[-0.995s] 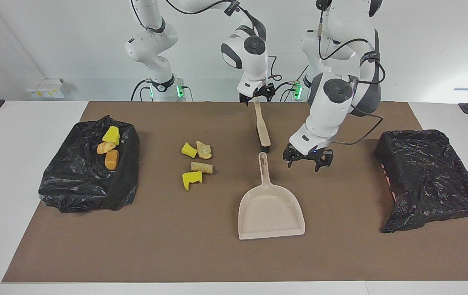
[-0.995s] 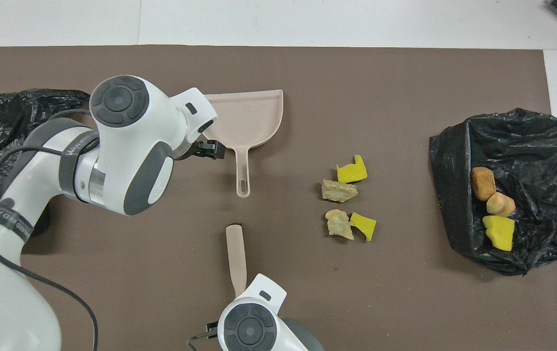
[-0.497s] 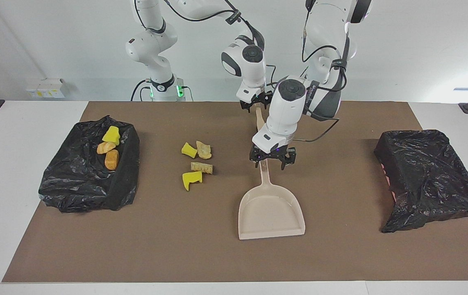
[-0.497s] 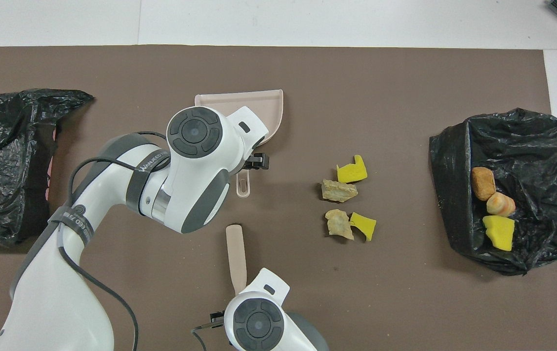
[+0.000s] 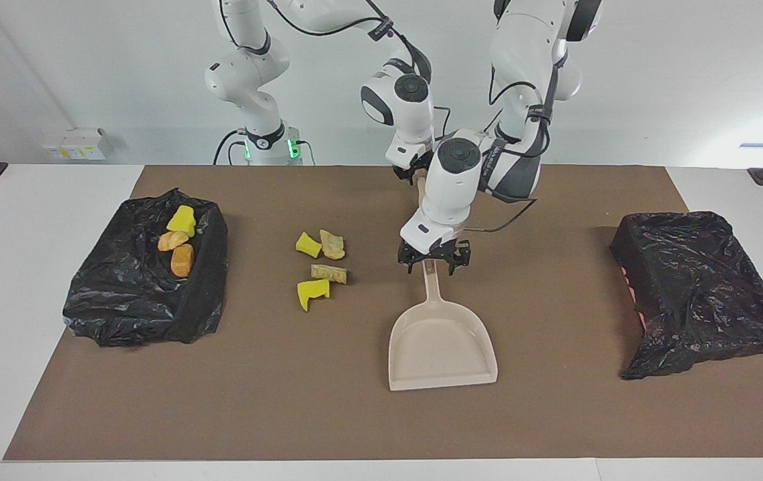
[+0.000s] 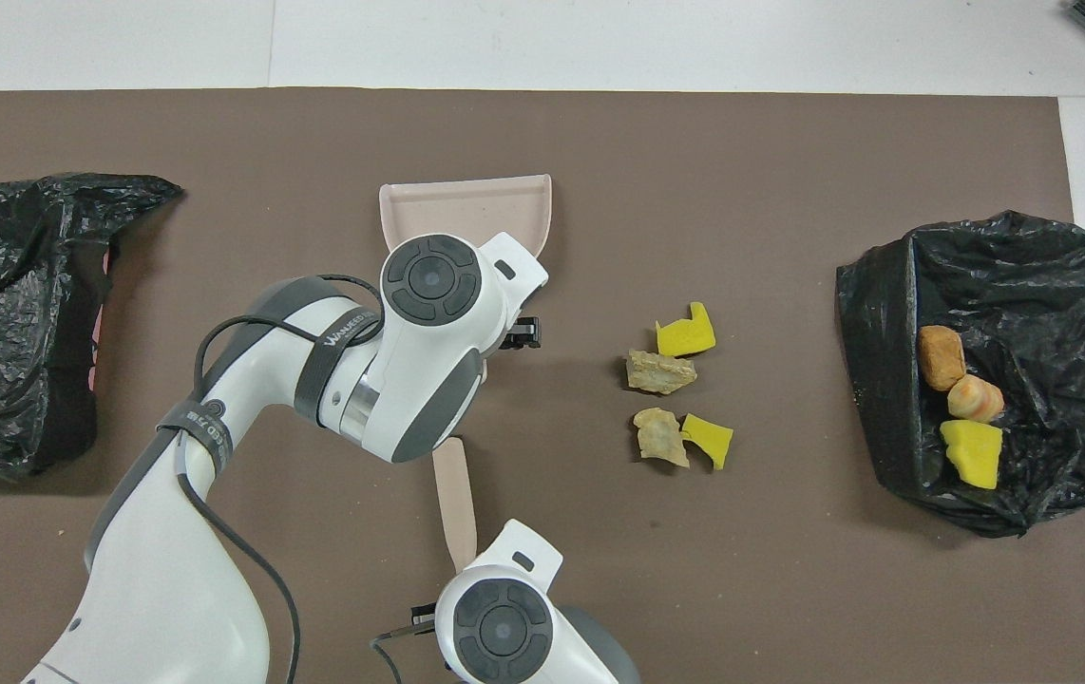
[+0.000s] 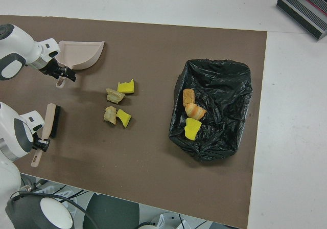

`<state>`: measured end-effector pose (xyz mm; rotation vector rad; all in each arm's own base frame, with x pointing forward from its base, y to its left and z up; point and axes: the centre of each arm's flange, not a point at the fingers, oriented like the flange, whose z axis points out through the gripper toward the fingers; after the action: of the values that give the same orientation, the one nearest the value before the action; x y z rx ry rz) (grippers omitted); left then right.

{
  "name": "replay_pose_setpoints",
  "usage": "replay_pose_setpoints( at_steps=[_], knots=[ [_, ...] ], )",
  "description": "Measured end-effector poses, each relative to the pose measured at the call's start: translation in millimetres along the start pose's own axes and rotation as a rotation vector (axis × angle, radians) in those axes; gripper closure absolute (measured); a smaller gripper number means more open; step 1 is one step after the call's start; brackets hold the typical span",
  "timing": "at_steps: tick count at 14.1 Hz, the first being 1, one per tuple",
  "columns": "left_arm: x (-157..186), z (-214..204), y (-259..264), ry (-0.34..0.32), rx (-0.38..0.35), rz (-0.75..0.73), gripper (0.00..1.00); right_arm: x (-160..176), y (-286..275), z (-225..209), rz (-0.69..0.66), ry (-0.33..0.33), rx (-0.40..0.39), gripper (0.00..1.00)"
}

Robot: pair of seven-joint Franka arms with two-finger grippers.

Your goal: Sweep and dump trash in bin

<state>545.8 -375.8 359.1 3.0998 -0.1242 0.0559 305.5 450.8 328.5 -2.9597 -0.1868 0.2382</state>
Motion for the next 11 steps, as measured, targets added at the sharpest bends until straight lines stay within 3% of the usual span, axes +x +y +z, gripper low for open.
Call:
replay_pose_setpoints(
  at_steps=[5,11],
  knots=[
    [7.1,-1.6,-11.1,0.007,0.005,-0.014,0.68,5.7,13.9,-17.5,0.017,-0.041,-0.031,0.74],
    [44.4,-23.0,-80.3,0.044,0.017,0.083,0.68,16.0,115.6,-117.8,0.022,-0.094,-0.062,0.74]
  ],
)
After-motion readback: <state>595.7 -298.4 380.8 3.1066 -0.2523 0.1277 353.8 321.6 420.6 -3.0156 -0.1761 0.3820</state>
